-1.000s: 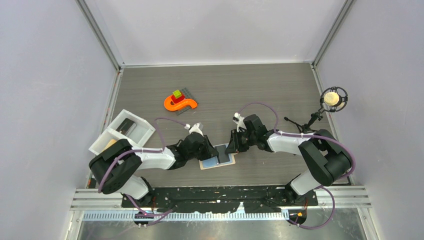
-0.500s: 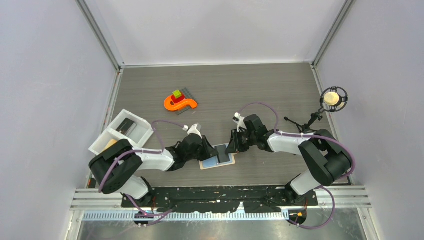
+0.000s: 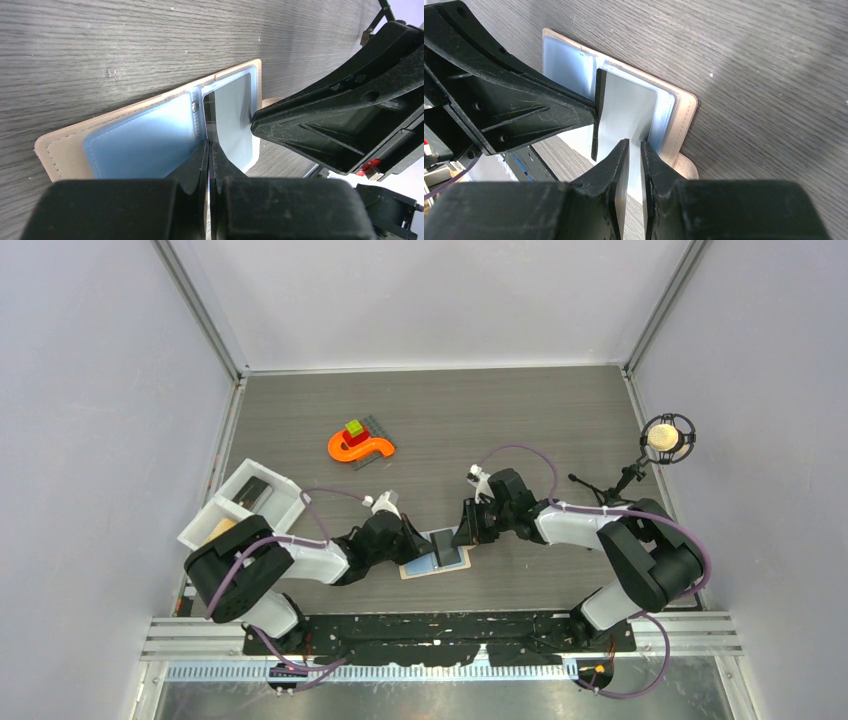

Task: Take the credit cards out of the card holder
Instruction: Remove the credit card from the card holder.

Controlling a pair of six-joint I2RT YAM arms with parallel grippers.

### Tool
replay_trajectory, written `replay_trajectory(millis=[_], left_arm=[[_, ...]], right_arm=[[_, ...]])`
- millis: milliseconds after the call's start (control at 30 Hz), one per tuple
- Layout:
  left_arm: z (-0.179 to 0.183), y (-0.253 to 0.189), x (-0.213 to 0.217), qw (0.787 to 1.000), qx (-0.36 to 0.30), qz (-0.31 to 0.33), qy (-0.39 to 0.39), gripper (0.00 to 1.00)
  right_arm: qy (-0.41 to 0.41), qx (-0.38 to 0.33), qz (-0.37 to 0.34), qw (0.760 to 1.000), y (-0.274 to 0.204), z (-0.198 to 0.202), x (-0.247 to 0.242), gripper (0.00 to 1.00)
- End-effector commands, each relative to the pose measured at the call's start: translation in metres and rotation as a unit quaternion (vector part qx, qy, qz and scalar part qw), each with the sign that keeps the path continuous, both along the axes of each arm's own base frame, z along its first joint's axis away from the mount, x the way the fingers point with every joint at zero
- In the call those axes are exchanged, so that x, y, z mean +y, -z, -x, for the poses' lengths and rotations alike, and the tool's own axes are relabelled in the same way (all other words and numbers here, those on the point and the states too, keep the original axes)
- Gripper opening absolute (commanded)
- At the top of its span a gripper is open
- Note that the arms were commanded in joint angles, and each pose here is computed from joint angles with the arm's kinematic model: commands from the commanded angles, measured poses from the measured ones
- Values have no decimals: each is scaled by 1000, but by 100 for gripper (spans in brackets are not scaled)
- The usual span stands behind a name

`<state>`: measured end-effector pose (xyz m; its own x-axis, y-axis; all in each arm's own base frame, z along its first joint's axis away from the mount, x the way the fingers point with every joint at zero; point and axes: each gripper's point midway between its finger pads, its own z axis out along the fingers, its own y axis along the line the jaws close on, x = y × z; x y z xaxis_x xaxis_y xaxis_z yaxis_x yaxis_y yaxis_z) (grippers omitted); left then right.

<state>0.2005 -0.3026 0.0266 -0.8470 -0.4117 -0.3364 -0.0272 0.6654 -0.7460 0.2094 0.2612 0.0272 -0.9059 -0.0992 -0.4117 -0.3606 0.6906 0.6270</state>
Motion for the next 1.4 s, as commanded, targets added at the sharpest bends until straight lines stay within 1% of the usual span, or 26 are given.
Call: replay_trajectory(millis=[0, 267, 567, 733, 1067, 1233, 1367], left_arm=[[-2, -35, -23, 996, -25, 82, 14, 0], [-4, -31, -9, 997, -28, 75, -14, 0], [-3, -27, -1, 998, -22, 56, -21, 0], [-2, -23, 8, 999, -19, 35, -31, 0], [-2, -26, 33, 998, -38, -15, -48, 0], [-2, -31, 44, 997, -50, -37, -52, 0], [-1, -34, 41, 997, -48, -53, -34, 1]], right_arm=[[8, 2, 22, 1000, 12, 2, -7, 22], [19, 7, 30, 999, 16, -1, -13, 22], [24, 5, 32, 999, 14, -4, -18, 21], [25, 4, 32, 999, 13, -6, -19, 21], [25, -6, 46, 999, 11, -10, -23, 21], [17, -23, 44, 999, -2, -13, -22, 23], [22, -45, 37, 998, -18, -19, -21, 25]])
